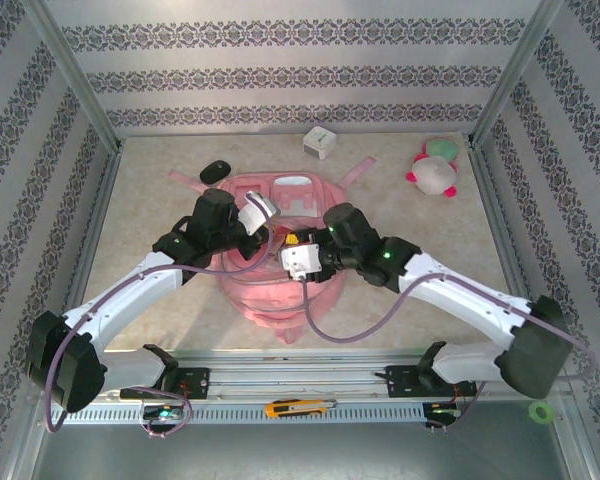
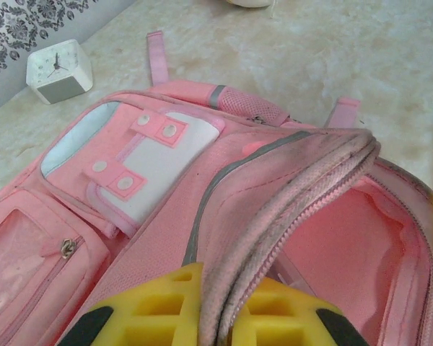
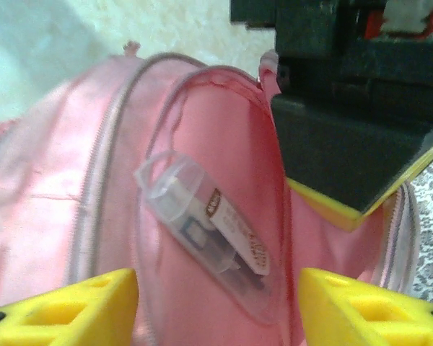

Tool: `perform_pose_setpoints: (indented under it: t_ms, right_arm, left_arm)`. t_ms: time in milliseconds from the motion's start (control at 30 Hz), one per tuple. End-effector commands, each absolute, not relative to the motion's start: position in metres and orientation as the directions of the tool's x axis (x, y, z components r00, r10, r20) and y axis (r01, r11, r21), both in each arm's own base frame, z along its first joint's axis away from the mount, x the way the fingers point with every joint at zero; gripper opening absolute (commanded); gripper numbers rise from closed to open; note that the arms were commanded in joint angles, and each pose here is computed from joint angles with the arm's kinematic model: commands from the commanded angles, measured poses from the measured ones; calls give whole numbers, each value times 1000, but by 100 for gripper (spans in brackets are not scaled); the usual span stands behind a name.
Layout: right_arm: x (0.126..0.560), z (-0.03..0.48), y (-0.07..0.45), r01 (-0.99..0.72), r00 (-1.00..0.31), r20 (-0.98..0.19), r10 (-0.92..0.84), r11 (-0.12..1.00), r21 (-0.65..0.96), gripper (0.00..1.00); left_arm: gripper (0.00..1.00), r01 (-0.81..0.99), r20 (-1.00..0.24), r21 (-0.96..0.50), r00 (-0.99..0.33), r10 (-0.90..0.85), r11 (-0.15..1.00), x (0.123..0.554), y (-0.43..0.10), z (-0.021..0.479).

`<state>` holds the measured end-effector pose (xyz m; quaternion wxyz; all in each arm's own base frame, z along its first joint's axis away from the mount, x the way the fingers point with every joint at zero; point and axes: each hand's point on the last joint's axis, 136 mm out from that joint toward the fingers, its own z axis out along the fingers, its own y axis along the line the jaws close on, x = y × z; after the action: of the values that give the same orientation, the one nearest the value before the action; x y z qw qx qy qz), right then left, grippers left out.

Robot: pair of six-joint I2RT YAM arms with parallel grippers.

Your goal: Pack the student bag

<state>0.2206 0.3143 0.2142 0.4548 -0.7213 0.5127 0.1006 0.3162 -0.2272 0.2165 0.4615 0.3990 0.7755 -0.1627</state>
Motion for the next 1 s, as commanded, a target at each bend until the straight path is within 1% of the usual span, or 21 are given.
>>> perform_pose_setpoints:
  t_ms: [0, 67, 100, 133, 167, 233, 300, 367, 400, 500, 567, 667, 733, 833, 967]
  right_arm:
    - [204, 224, 315, -921, 133, -801, -583, 225, -317, 53]
    - [203, 228, 313, -898, -88, -873, -479, 418, -139, 51]
    - [205, 228, 312, -866, -193, -890, -414, 498, -44, 50]
    - [208, 229, 311, -813, -307, -894, -326, 578, 69, 48]
    - [210, 228, 310, -751, -414, -880, -234, 634, 184, 47]
    - [213, 228, 310, -613, -575, -816, -64, 694, 378, 45]
    - [214, 228, 316, -487, -674, -734, 91, 691, 533, 45]
    - [213, 231, 326, -419, -706, -677, 208, 648, 636, 44]
    - [213, 234, 331, -398, -712, -655, 253, 624, 673, 44]
    - [221, 220, 328, -219, -742, -536, 402, 611, 761, 44]
    - [225, 214, 328, -151, -748, -480, 458, 587, 795, 47]
    - [229, 202, 328, -68, -750, -421, 510, 574, 816, 48]
    - [233, 194, 326, -29, -741, -402, 538, 572, 820, 48]
    - [238, 188, 321, 1, -718, -405, 566, 583, 813, 47]
    - [243, 181, 321, 26, -718, -399, 571, 594, 804, 45]
  left_arm:
    - [9, 727, -933, 130, -141, 332, 674, 327, -229, 282]
    - [10, 719, -933, 117, -157, 324, 685, 328, -228, 281]
    - [11, 714, -933, 110, -165, 319, 691, 329, -227, 280]
    - [11, 708, -934, 100, -175, 311, 699, 329, -226, 280]
    - [11, 698, -936, 87, -187, 299, 711, 330, -224, 280]
    - [12, 677, -936, 58, -219, 277, 733, 332, -222, 281]
    - [11, 667, -929, 36, -252, 270, 744, 332, -220, 280]
    - [9, 660, -923, 14, -280, 263, 751, 332, -220, 280]
    - [6, 657, -921, -2, -295, 255, 754, 332, -220, 280]
    - [0, 667, -919, -96, -345, 192, 739, 330, -229, 283]
    - [0, 683, -918, -127, -355, 175, 720, 327, -235, 283]
    - [0, 676, -926, -169, -359, 120, 717, 325, -238, 287]
    - [0, 690, -930, -185, -352, 102, 699, 321, -242, 289]
    - [0, 698, -930, -185, -352, 106, 692, 317, -245, 288]
    - [0, 706, -930, -185, -351, 111, 684, 314, -246, 286]
